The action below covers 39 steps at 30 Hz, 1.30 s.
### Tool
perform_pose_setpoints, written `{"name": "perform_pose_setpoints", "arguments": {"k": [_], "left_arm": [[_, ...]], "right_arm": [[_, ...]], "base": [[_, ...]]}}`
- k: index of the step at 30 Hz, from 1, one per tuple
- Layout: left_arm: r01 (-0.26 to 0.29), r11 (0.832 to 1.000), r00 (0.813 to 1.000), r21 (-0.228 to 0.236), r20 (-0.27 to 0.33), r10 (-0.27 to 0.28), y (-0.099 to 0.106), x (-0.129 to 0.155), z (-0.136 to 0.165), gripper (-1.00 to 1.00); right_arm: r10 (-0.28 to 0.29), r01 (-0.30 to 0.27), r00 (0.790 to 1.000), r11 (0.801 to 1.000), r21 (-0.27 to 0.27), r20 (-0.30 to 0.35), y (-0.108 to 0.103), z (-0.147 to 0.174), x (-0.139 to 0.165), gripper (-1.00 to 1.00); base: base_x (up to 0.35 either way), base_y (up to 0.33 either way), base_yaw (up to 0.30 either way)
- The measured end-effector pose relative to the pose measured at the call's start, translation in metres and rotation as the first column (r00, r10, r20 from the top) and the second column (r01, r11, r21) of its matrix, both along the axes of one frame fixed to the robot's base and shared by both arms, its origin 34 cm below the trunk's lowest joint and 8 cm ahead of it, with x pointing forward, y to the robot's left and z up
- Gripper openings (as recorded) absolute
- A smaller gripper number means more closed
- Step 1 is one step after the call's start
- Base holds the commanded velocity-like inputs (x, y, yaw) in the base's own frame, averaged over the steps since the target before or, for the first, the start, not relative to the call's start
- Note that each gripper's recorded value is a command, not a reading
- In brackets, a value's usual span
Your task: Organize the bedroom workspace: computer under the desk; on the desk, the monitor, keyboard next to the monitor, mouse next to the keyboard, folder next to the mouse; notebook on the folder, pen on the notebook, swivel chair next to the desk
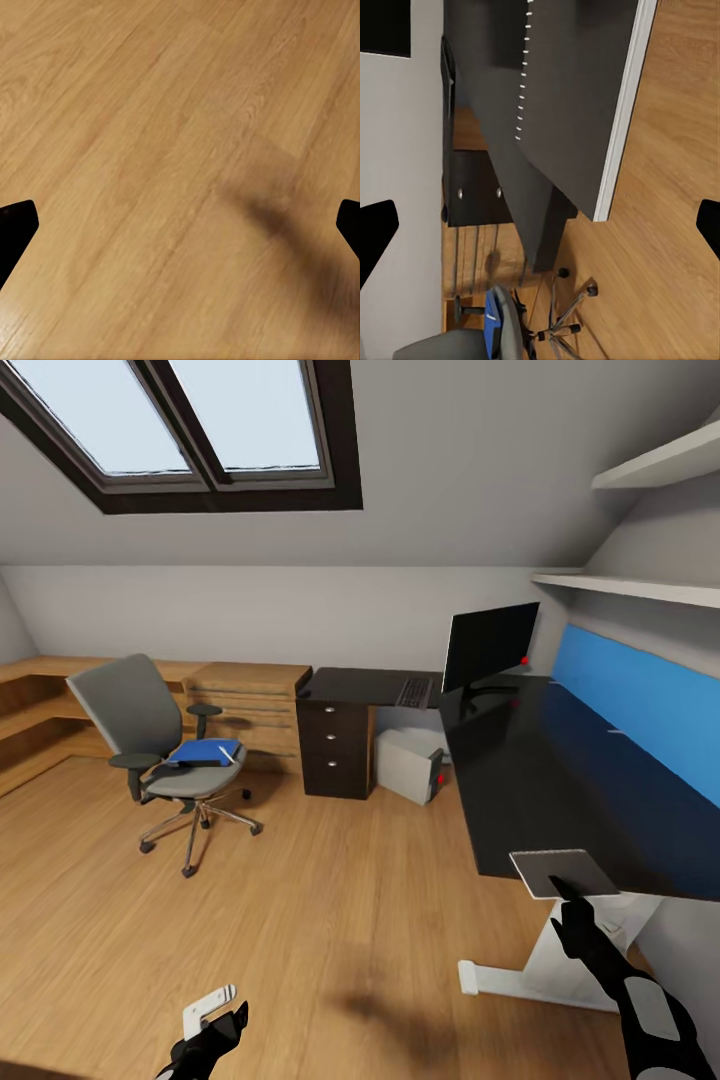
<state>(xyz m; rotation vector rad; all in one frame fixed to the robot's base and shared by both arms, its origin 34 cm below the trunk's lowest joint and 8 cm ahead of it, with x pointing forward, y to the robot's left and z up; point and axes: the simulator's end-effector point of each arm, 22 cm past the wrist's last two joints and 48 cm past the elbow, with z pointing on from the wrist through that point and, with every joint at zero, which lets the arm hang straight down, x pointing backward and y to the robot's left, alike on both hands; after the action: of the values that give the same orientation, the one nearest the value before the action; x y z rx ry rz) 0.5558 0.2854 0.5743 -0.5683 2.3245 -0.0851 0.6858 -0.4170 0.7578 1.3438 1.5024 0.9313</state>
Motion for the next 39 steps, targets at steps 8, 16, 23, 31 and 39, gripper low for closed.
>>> {"name": "perform_pose_setpoints", "arguments": {"k": [8, 16, 23, 31, 39], "left_arm": [[0.0, 1.0, 1.0, 0.0, 0.0, 0.0, 0.0, 0.0, -0.013, 1.0], [0.0, 1.0, 1.0, 0.0, 0.0, 0.0, 0.0, -0.001, -0.027, 1.0], [0.0, 1.0, 1.0, 0.0, 0.001, 0.0, 0.0, -0.001, -0.037, 1.0], [0.0, 1.0, 1.0, 0.0, 0.001, 0.0, 0.0, -0.001, -0.037, 1.0], [0.0, 1.0, 1.0, 0.0, 0.001, 0.0, 0.0, -0.001, -0.037, 1.0]], "right_arm": [[0.002, -0.002, 1.0, 1.0, -0.002, 0.003, 0.001, -0.012, 0.001, 1.0], [0.006, -0.006, 1.0, 1.0, -0.004, 0.002, 0.002, -0.026, 0.0, 1.0], [0.008, -0.008, 1.0, 1.0, -0.005, 0.005, 0.004, -0.036, 0.0, 1.0], [0.014, -0.014, 1.0, 1.0, -0.009, 0.005, 0.006, -0.036, 0.001, 1.0], [0.051, -0.051, 0.999, 0.998, -0.029, 0.003, 0.017, -0.034, 0.006, 1.0]], "base": [[0.0, 0.0, 0.0], [0.0, 0.0, 0.0], [0.0, 0.0, 0.0], [0.0, 0.0, 0.0], [0.0, 0.0, 0.0]]}}
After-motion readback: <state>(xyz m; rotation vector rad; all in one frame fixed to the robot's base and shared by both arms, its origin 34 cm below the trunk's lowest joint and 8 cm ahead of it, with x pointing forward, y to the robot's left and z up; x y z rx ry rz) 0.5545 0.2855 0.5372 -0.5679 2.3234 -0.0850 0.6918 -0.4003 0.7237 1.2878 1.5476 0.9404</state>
